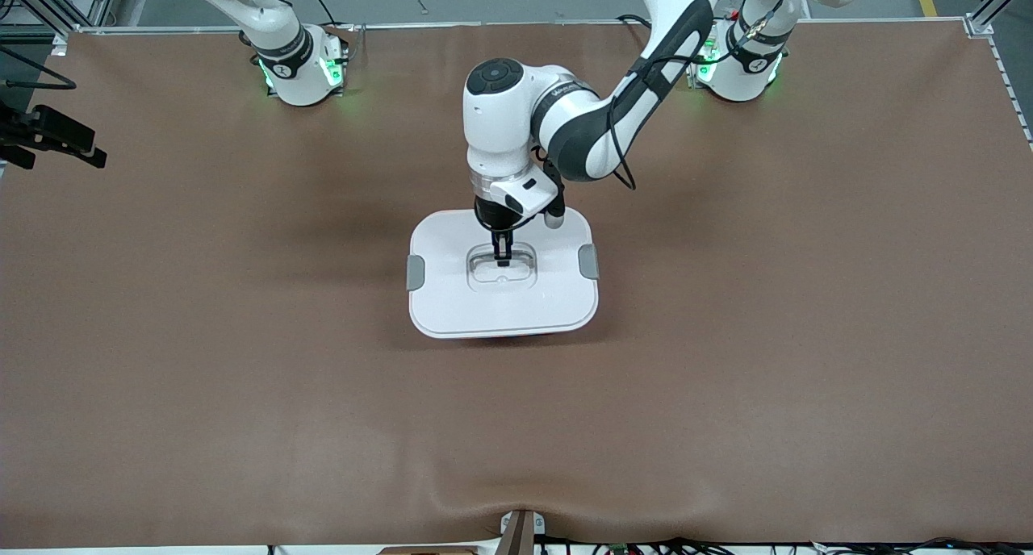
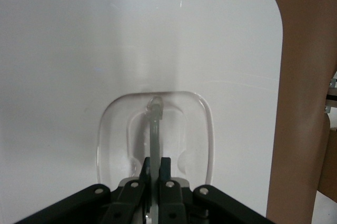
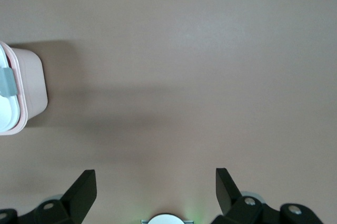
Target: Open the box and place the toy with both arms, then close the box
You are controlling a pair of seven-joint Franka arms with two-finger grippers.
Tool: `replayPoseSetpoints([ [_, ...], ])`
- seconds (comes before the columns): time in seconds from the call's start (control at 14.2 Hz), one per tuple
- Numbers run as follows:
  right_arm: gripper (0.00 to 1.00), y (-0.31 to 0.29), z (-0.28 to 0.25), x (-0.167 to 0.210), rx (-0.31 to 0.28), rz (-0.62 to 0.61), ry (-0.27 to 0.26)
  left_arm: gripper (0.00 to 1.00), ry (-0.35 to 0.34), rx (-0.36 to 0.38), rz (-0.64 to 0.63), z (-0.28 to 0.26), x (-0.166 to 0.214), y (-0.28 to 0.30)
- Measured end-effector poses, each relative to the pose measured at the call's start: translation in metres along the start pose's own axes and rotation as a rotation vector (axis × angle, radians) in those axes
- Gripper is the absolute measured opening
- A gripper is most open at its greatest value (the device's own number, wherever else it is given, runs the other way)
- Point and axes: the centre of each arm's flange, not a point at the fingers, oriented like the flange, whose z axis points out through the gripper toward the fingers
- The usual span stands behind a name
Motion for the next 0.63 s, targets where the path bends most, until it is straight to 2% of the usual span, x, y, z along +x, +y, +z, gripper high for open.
replayPoseSetpoints([
  [0.28, 1.0, 0.003, -0.003, 0.004, -0.006, 0.004, 0.034, 0.07, -0.011, -0.001, 0.005, 0.006, -0.002, -0.002],
  [0.63, 1.0, 0.017, 0.001, 0.009, -0.007, 0.03, 0.048, 0.07, -0.011, -0.001, 0.007, 0.008, -0.002, -0.003],
])
